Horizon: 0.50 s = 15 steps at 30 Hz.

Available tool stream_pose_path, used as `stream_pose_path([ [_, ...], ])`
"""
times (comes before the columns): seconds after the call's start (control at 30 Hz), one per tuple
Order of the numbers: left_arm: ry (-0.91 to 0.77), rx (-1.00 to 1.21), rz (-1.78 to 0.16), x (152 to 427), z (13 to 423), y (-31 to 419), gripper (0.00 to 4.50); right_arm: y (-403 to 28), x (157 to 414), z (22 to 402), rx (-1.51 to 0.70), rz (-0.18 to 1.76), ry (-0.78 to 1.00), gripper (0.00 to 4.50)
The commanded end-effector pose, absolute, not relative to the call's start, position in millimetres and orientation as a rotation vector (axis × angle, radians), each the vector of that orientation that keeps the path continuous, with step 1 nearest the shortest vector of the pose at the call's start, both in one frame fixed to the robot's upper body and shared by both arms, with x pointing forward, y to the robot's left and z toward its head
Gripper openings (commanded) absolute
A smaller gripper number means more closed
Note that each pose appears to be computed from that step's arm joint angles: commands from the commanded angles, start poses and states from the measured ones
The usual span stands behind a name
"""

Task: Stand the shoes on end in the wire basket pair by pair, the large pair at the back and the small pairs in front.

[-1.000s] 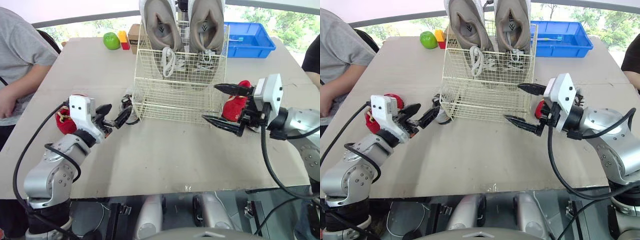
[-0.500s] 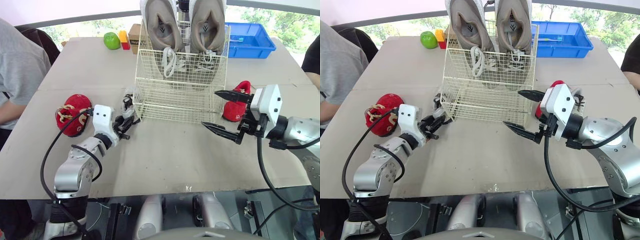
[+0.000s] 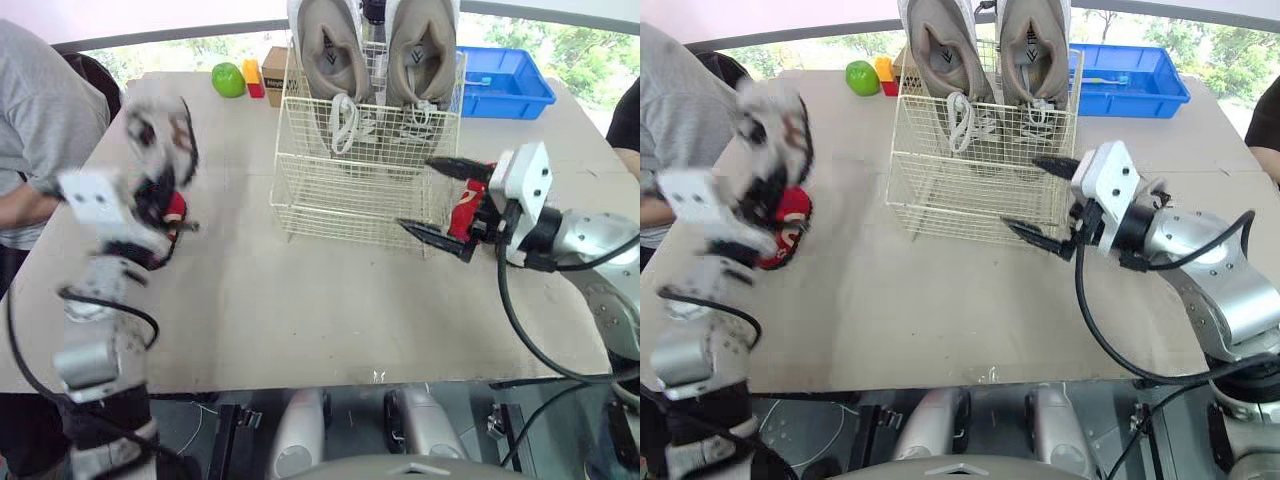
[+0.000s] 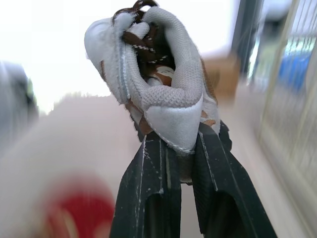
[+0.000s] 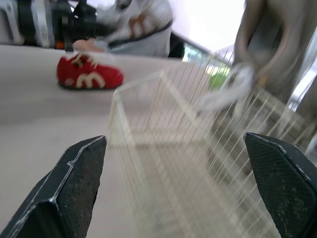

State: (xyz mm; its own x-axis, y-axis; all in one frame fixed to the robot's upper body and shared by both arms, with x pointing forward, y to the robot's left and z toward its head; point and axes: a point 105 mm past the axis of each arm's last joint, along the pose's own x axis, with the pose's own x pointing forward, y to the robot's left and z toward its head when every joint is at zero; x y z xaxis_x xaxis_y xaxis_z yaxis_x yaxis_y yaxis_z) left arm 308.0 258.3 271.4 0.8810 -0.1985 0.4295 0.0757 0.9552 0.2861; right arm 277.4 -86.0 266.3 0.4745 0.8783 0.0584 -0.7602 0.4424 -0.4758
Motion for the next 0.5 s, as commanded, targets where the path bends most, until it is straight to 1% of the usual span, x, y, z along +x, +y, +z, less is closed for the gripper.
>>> stream_pose_path([
  [0.03, -0.717, 0.521, -0.446, 282, 321, 203, 0.11, -90, 271, 310, -0.434, 1.035, -0.423, 4.32],
  [0.07, -0.756, 0.590, -0.522, 277, 327, 193, 0.11, -91, 269, 324, -0.435, 1.048, -0.441, 4.32],
  [0.13, -0.824, 0.743, -0.770, 261, 328, 158, 0.11, -96, 269, 351, -0.520, 1.042, -0.402, 4.32],
  [0.2, -0.853, 0.834, -0.910, 256, 324, 139, 0.11, -96, 275, 369, -0.565, 1.014, -0.360, 4.32],
  [0.23, -0.860, 0.880, -0.947, 258, 321, 134, 0.11, -94, 278, 374, -0.559, 1.016, -0.324, 4.32],
  [0.3, -0.875, 0.943, -0.993, 263, 318, 128, 0.11, -91, 280, 379, -0.556, 1.022, -0.272, 4.32],
  [0.37, -0.873, 0.993, -1.050, 267, 313, 124, 0.11, -88, 279, 382, -0.575, 1.036, -0.267, 4.32],
  [0.43, -0.901, 1.100, -1.153, 278, 306, 115, 0.11, -83, 279, 374, -0.613, 1.101, -0.161, 4.32],
  [0.5, -0.937, 1.156, -1.200, 285, 305, 110, 0.11, -81, 281, 366, -0.638, 1.129, -0.087, 4.32],
])
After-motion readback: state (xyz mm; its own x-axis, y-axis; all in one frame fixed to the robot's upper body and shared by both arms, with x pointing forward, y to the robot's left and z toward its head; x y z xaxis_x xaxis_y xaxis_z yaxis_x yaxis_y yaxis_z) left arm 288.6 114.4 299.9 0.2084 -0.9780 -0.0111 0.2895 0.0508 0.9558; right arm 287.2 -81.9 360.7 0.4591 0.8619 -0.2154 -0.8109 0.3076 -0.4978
